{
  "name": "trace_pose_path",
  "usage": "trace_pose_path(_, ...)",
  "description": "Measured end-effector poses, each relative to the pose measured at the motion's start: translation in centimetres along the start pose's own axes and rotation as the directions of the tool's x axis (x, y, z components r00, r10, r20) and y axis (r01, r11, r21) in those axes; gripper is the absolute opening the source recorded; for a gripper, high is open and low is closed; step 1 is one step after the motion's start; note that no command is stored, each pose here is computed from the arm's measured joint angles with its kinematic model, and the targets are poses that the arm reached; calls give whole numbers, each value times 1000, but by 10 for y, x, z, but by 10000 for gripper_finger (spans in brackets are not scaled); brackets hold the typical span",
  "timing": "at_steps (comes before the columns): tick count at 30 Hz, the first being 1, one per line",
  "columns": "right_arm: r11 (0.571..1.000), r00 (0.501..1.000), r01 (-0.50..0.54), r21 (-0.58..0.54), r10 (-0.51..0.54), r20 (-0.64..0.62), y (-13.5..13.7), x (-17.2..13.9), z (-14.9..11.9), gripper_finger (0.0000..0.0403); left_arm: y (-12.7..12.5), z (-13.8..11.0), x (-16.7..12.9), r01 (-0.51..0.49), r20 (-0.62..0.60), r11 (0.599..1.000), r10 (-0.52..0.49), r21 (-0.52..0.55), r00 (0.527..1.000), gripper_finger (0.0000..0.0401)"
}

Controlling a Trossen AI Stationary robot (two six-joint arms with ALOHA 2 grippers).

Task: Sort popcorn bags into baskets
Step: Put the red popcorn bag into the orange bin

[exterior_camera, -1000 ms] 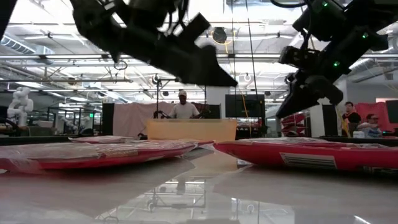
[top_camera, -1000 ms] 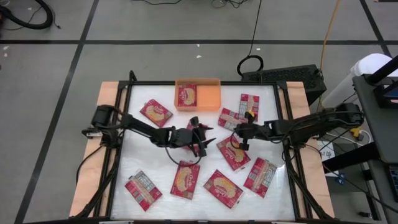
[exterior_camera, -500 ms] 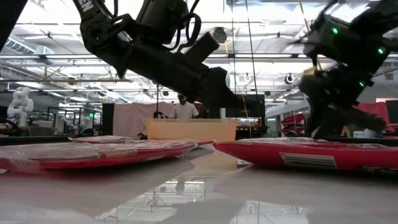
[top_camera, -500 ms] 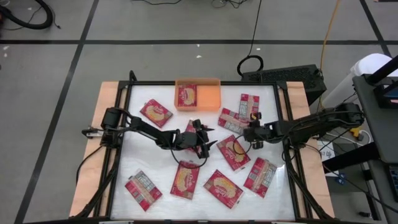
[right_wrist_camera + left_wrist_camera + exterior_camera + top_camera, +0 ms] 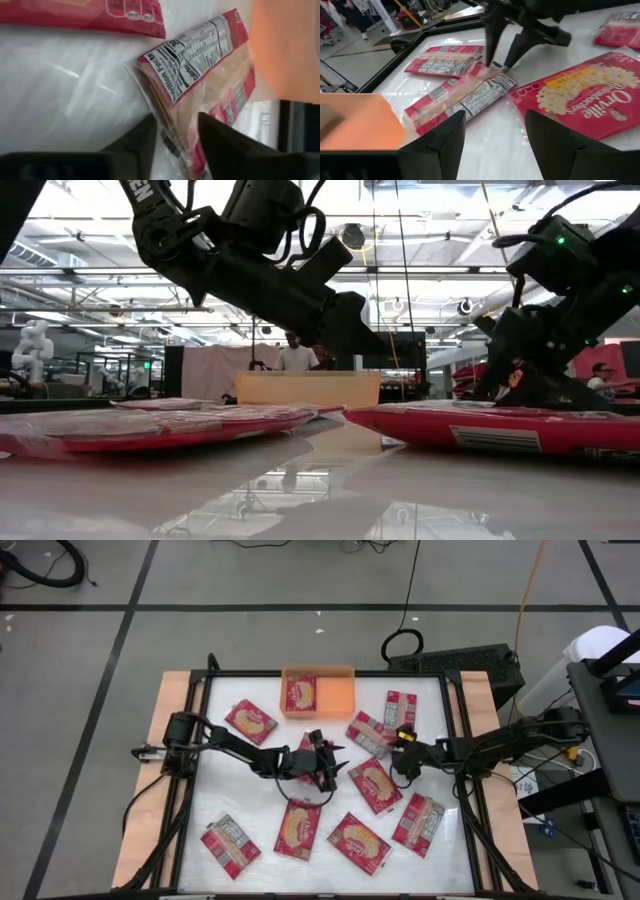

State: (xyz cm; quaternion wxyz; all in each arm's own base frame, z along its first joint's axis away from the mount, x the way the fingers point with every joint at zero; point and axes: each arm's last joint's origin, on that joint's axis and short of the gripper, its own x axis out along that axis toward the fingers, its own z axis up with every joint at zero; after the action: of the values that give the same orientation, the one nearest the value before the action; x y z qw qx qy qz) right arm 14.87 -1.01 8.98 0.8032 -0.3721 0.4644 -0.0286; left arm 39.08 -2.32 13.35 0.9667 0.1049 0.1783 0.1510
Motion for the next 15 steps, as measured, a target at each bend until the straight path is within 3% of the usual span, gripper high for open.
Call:
trace_pose_path(5, 998, 997, 19, 67, -25, 76, -5, 1, 5, 12, 0, 0, 0, 1, 0, 1000, -1, 0, 1000, 215)
trace_pose_path(10, 985, 982, 91, 144, -113, 149, -16, -1, 17, 7, -2, 0, -1, 12, 2, 1000, -12, 6, 1000, 216)
trace_pose_path(15, 975, 969, 119, 188, -156, 191, -35, -6, 38, 2, -7, 2, -3, 28, 20, 994, -31, 107, 999, 223)
